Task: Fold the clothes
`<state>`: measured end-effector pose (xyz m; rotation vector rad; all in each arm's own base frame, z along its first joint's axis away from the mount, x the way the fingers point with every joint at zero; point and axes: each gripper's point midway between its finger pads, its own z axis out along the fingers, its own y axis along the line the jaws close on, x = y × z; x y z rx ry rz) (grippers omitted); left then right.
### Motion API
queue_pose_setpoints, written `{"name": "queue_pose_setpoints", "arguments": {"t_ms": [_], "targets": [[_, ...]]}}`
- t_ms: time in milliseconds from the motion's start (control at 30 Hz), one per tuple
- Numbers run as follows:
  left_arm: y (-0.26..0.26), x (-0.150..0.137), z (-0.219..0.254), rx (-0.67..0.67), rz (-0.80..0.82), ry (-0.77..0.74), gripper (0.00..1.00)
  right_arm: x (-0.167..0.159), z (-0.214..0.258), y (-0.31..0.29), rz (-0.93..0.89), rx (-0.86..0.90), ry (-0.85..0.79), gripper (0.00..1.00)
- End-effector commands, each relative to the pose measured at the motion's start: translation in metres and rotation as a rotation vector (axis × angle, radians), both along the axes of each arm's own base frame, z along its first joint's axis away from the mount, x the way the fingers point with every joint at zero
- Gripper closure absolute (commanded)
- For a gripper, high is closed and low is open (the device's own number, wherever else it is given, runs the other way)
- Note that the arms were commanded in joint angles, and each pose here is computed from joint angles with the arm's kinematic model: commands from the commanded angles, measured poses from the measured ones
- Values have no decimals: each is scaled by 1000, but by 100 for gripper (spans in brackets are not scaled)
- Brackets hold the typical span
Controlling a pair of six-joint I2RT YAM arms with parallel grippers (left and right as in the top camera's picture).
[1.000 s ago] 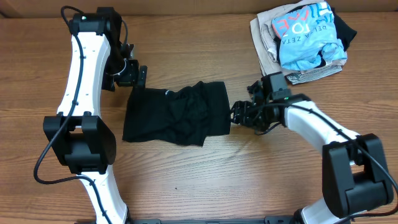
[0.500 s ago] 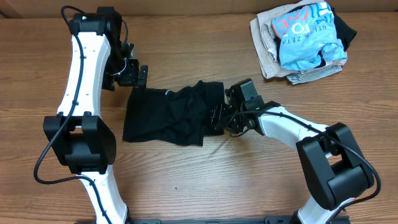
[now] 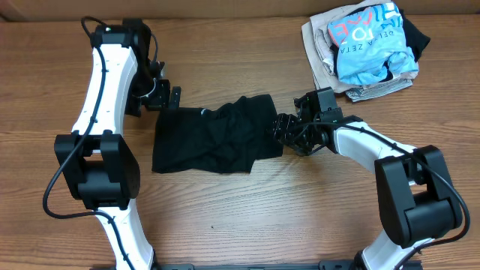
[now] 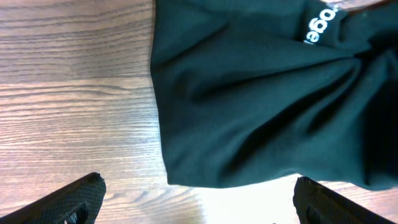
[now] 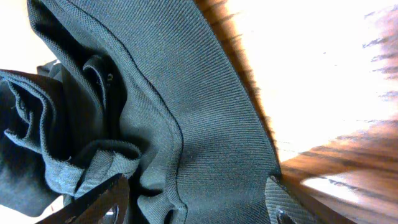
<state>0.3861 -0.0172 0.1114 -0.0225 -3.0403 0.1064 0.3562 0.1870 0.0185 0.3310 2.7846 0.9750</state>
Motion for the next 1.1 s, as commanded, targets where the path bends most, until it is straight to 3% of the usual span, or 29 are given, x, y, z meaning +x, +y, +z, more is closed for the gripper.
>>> {"name": "queue_pose_setpoints", "arguments": {"t_ms": [0,300,467,900,933,1033,1067], "targets": [[1,-3,-5,3,5,9,1,8,-14,-20,-33,-135,-44,25],[2,-2,-13,12,4,6,0,25,11,-12,26,-50,-156,25],[4,-1,-13,21,4,-1,0,32,10,-25,10,-95,-176,22],[4,2,-13,22,7,-11,0,-10,-3,52,212,-39,-141,22],[4,2,-13,23,7,-11,0,-11,-2,54,214,-38,-141,28],[4,2,-13,23,7,-10,0,-9,0,46,178,-20,-111,81],[4,2,-13,24,7,-11,0,-6,2,40,164,-12,-106,91]]}}
